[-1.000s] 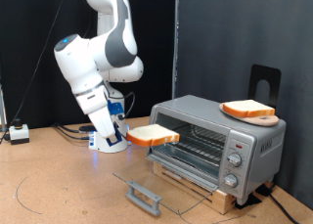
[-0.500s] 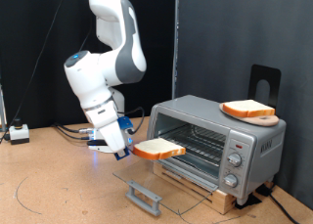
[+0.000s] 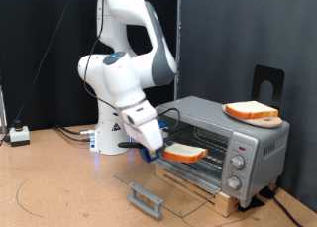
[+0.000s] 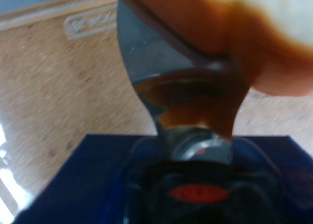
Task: Make a piece of toast with the oven
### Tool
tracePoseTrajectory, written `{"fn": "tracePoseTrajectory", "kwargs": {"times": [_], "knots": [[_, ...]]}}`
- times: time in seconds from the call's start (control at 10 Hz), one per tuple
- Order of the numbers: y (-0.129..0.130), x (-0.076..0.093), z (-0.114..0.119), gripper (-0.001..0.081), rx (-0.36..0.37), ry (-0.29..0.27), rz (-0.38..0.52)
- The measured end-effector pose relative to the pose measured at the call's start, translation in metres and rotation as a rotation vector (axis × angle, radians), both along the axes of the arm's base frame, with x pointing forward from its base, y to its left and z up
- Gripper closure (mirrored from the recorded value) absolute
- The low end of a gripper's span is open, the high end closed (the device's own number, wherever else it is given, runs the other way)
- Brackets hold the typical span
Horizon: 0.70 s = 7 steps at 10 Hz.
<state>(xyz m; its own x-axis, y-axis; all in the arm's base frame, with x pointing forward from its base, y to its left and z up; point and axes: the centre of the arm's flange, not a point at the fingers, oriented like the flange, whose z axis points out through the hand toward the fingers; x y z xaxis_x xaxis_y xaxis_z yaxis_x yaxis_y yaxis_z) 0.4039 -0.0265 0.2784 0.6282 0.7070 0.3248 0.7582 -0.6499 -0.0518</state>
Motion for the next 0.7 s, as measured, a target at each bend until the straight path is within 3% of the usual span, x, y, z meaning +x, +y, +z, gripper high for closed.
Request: {"fn": "tracePoseTrajectory", "kwargs": {"times": [0.2, 0.5, 0.7], "knots": [[0.028, 0.002, 0.006, 0.0407, -0.036, -0.054, 0.039], [0.048, 0.0, 0.022, 0.0407, -0.06, -0.104, 0.091], [0.053, -0.003, 0.031, 0.0407, -0.152, -0.137, 0.163]]}}
